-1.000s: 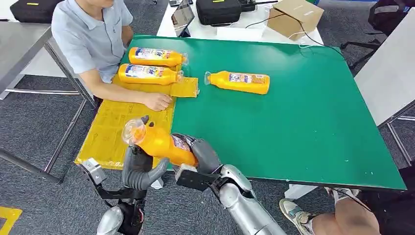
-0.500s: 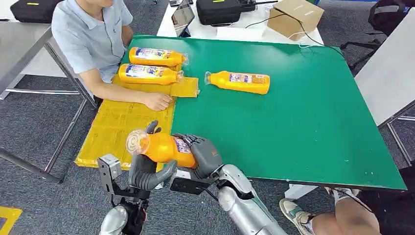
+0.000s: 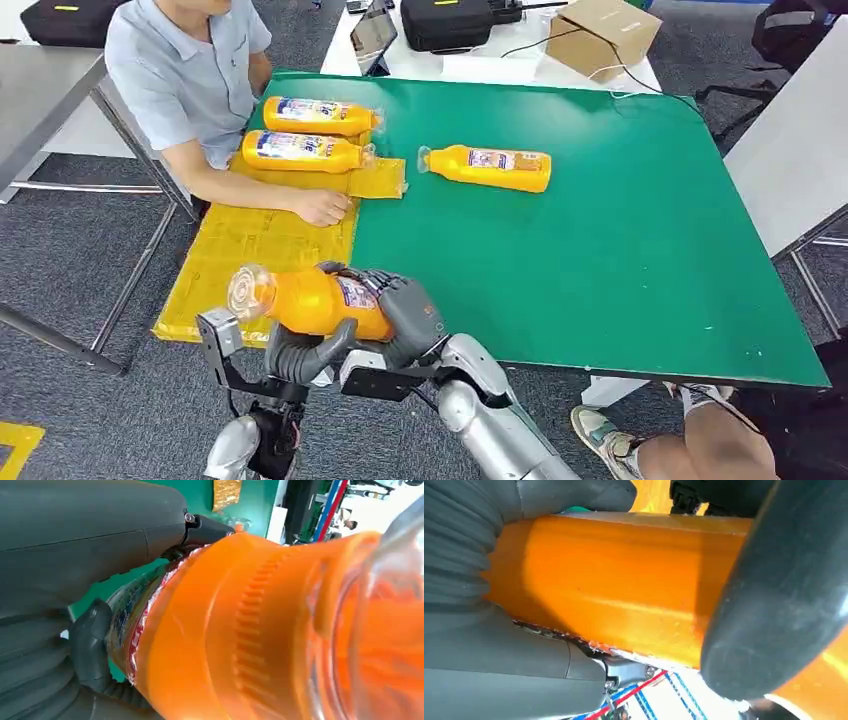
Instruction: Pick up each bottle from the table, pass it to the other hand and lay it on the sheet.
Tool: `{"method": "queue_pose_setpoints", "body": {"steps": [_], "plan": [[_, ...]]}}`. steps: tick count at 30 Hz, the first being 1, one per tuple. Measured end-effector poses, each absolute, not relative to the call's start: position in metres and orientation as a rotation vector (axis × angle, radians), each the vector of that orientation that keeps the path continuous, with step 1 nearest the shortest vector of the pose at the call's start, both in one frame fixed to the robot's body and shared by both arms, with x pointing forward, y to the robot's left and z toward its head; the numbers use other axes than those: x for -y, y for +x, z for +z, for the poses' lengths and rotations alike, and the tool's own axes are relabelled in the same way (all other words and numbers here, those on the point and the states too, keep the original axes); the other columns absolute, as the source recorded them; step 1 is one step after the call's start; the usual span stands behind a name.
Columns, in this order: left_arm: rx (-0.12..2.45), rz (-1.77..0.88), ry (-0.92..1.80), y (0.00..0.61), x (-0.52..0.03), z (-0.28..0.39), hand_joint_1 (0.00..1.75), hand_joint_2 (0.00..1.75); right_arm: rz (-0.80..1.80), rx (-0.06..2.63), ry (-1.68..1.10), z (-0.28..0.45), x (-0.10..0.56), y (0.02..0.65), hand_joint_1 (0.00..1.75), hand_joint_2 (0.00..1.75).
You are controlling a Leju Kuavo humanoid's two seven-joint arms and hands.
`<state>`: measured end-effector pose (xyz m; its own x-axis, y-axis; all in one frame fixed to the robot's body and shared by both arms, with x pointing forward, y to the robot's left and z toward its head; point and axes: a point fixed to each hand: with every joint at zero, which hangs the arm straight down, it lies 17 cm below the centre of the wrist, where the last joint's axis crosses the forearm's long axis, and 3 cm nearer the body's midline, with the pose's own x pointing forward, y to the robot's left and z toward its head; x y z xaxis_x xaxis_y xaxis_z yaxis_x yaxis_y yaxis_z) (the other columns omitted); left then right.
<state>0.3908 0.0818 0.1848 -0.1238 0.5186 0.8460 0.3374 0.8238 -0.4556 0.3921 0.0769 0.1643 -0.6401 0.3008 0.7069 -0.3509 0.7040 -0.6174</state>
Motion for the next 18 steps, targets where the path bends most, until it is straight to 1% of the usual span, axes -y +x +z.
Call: {"method": "queue_pose_setpoints", "body": {"steps": [1,3,4,13,16,18], "plan": [[1.734,0.183,-0.673,0.391,-0.082,0.186,1.75,1.75,0.952,2.052,0.045,0.166,-0.078,0.392,0.0,1.75],[1.739,0.206,-0.691,0.392,-0.085,0.189,1.75,1.75,0.944,2.054,0.056,0.167,-0.08,0.39,0.0,1.75],[1.743,0.218,-0.698,0.393,-0.087,0.191,1.75,1.75,0.947,2.055,0.063,0.168,-0.082,0.388,0.0,0.0],[1.735,0.332,-0.749,0.4,-0.102,0.197,1.75,1.75,0.951,2.066,0.066,0.172,-0.091,0.383,0.0,0.0],[1.729,0.354,-0.656,0.412,-0.115,0.193,1.75,1.75,0.944,2.078,0.052,0.175,-0.092,0.382,0.0,0.0],[1.746,0.343,-0.527,0.423,-0.129,0.188,1.75,1.75,0.949,2.089,0.045,0.176,-0.094,0.38,0.0,0.0]]}}
